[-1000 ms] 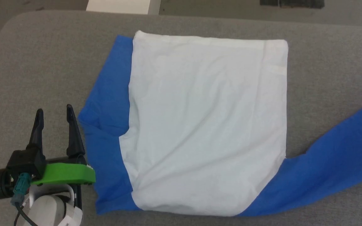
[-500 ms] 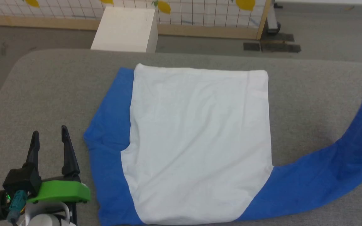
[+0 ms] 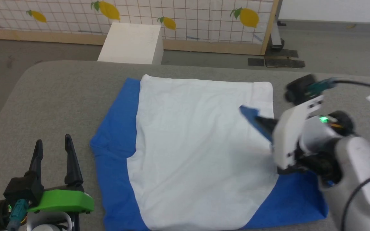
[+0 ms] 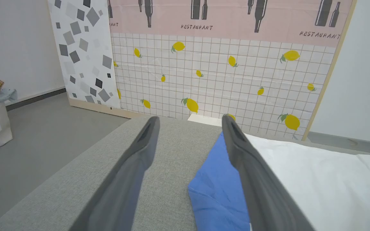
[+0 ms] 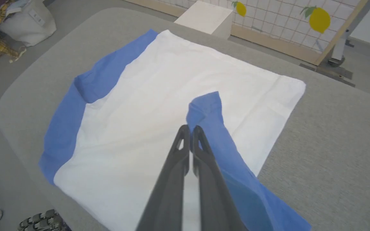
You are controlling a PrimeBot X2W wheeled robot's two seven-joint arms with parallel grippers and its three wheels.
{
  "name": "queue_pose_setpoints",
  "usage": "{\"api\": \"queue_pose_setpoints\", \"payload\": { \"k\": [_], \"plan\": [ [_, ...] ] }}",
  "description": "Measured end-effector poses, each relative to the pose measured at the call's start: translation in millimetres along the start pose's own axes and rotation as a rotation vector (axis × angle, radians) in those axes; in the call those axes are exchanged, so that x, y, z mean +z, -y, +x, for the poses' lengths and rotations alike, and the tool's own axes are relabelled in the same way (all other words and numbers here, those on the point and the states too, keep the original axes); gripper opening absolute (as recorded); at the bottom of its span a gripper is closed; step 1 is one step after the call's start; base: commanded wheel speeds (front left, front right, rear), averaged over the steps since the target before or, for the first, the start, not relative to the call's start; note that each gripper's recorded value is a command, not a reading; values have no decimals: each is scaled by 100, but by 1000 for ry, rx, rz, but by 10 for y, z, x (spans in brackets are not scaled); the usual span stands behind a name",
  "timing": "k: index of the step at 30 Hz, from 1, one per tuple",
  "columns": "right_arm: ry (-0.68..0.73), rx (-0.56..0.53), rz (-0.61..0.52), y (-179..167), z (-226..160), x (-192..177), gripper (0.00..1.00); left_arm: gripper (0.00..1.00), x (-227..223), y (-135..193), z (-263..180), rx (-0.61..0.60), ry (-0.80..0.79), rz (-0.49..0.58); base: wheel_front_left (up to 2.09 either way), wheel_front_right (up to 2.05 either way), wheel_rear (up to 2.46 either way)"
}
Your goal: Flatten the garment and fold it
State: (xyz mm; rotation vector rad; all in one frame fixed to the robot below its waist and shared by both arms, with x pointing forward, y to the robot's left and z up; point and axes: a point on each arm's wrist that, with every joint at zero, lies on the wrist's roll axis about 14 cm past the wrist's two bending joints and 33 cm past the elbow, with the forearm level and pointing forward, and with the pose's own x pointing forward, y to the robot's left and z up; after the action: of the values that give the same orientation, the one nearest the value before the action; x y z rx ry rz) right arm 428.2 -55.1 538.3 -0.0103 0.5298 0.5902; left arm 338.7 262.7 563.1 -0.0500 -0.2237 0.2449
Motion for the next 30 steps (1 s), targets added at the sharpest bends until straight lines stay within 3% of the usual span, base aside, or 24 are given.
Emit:
{"api": "queue_pose_setpoints", "payload": {
  "k": [6, 10, 24, 30],
  "plan": [
    [-27, 195, -55, -761, 381, -51, 0, 100, -42, -74, -58, 27, -18, 3, 0, 0, 0],
    [-49, 273, -73, -1087, 602, -107, 0, 100, -99, -135, -111, 55, -39, -3, 0, 0, 0],
    [-126, 487, -87, -1803, 1075, -450, 0, 100, -244, -399, -260, 157, -94, 16, 0, 0, 0],
    [-169, 530, -80, -1919, 1191, -606, 1, 100, -317, -462, -303, 187, -121, 22, 0, 0, 0]
  ]
}}
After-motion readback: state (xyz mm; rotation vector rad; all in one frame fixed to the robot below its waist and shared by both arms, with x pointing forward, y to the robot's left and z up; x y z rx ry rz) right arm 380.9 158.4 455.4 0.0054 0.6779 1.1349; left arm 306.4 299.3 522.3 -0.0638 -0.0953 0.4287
